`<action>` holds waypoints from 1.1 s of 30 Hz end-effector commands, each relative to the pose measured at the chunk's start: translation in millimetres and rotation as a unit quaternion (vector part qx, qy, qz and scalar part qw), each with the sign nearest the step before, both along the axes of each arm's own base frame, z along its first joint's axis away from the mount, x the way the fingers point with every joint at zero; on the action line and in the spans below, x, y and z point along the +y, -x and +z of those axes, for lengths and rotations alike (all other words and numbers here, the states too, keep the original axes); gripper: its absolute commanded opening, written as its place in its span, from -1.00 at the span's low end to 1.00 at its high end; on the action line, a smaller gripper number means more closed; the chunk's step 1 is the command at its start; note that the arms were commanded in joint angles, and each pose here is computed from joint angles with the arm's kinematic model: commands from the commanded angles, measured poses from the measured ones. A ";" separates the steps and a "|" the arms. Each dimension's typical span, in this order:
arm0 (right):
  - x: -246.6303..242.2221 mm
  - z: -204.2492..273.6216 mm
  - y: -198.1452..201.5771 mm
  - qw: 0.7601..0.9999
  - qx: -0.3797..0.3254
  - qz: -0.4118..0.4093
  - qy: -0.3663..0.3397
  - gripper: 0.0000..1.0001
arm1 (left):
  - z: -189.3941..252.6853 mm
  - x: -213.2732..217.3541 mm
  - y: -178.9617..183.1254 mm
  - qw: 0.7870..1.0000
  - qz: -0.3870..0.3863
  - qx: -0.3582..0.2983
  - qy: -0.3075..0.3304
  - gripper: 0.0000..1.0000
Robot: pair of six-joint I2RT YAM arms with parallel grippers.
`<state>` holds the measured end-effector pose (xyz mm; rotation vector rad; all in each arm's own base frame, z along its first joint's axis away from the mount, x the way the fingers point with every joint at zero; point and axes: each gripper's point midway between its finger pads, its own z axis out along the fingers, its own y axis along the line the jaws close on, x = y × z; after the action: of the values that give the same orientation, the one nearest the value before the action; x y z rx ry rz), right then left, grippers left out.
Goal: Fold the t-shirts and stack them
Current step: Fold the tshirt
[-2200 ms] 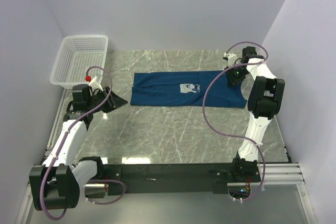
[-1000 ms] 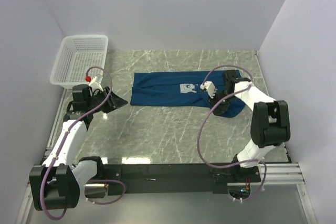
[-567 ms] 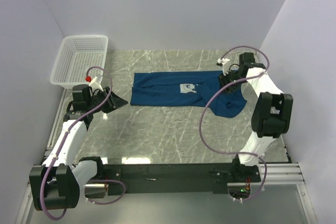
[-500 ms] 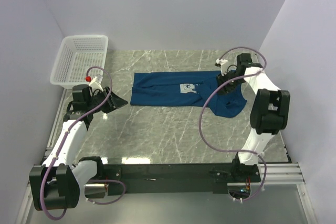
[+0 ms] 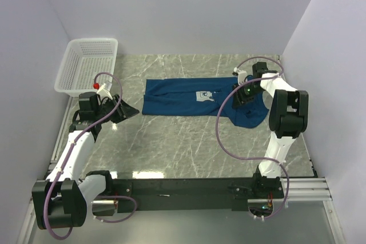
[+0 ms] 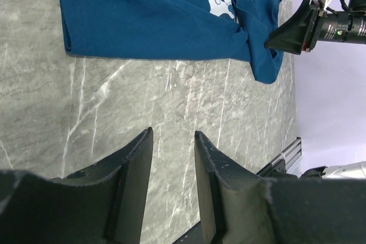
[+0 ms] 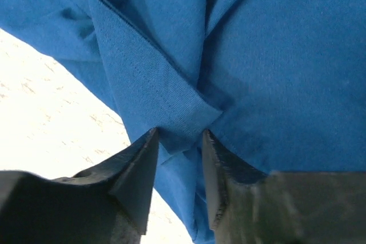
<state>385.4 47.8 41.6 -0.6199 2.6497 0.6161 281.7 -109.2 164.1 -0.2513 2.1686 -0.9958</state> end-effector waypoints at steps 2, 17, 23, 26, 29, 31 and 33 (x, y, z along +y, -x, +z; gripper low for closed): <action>6.0 14.5 -20.4 0.999 -0.028 -0.009 -0.020 -0.24 | 9.0 -1.0 -2.7 1.000 -0.010 -0.028 0.001 -0.18; -13.3 46.0 -49.1 0.994 -0.101 -0.020 0.036 -0.83 | 8.8 -0.6 -3.2 1.000 -0.009 -0.027 0.001 -0.18; -18.5 52.2 -63.7 0.991 -0.118 -0.028 0.048 -0.74 | 8.4 -0.6 -2.6 1.000 -0.009 -0.027 0.001 -0.18; -21.7 51.3 -71.1 0.990 -0.124 -0.030 0.056 -0.74 | 8.0 -0.5 -3.4 1.000 -0.009 -0.026 0.001 -0.18; -25.5 47.9 -78.8 0.989 -0.126 -0.032 0.064 -0.74 | 8.3 -0.3 -3.6 1.000 -0.009 -0.026 0.000 -0.18; -27.2 48.5 -84.9 0.989 -0.131 -0.034 0.068 -0.74 | 7.3 -0.1 -3.3 1.000 -0.008 -0.025 0.000 -0.18; -29.3 43.2 -89.2 0.988 -0.129 -0.037 0.074 -0.74 | 6.9 -0.3 -3.5 1.000 -0.009 -0.024 0.001 -0.18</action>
<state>451.7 25.2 77.3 -0.5920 2.5256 0.3696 281.9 -108.6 164.1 -0.2529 2.1680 -0.9945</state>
